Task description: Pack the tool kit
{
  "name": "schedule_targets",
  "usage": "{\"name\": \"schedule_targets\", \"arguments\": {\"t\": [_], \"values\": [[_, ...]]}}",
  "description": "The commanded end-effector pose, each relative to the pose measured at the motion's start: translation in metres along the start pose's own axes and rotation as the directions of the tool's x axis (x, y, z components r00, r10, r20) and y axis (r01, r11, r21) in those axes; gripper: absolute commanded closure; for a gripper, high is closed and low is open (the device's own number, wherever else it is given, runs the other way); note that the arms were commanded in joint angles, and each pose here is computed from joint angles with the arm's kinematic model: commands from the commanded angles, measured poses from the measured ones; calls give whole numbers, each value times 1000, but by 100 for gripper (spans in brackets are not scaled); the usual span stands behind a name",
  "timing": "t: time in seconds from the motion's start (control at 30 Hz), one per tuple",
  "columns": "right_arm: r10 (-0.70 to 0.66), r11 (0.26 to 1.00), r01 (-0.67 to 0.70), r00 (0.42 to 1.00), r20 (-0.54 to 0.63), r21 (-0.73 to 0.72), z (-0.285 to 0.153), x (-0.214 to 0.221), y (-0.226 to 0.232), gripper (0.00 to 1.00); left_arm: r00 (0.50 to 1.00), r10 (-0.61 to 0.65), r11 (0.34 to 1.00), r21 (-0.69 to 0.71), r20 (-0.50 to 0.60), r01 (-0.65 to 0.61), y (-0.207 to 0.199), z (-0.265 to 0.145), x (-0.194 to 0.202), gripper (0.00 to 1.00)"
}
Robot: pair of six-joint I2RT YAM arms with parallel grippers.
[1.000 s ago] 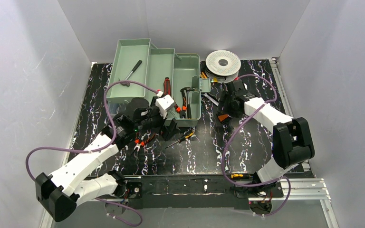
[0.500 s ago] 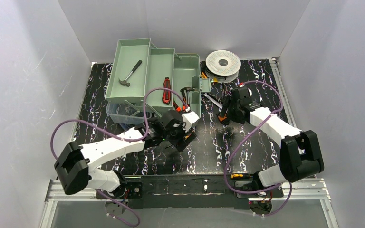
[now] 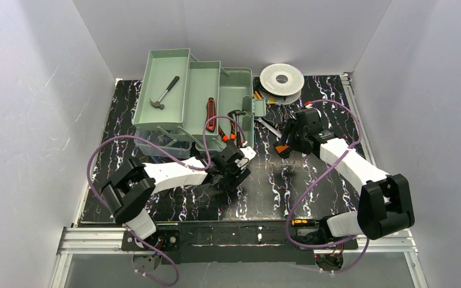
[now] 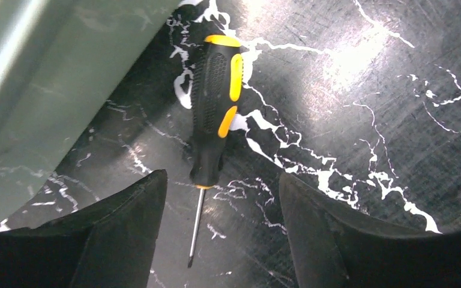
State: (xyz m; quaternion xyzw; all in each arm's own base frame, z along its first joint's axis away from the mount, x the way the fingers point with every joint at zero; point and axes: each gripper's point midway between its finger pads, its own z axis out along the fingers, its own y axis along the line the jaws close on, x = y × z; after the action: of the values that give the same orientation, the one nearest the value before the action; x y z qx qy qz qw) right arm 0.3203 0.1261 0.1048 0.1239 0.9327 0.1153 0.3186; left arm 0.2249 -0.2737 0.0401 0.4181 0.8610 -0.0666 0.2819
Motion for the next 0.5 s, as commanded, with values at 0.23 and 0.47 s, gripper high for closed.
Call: {"name": "schedule_targets", "arguments": {"t": [0.23, 0.47], "values": [[4, 1000, -4, 999, 48, -2, -7, -10, -3, 25, 993, -105, 992, 64, -48, 108, -23, 35, 5, 86], [9, 1000, -9, 998, 56, -2, -12, -10, -5, 25, 995, -101, 990, 100, -5, 101, -23, 3, -12, 100]]}}
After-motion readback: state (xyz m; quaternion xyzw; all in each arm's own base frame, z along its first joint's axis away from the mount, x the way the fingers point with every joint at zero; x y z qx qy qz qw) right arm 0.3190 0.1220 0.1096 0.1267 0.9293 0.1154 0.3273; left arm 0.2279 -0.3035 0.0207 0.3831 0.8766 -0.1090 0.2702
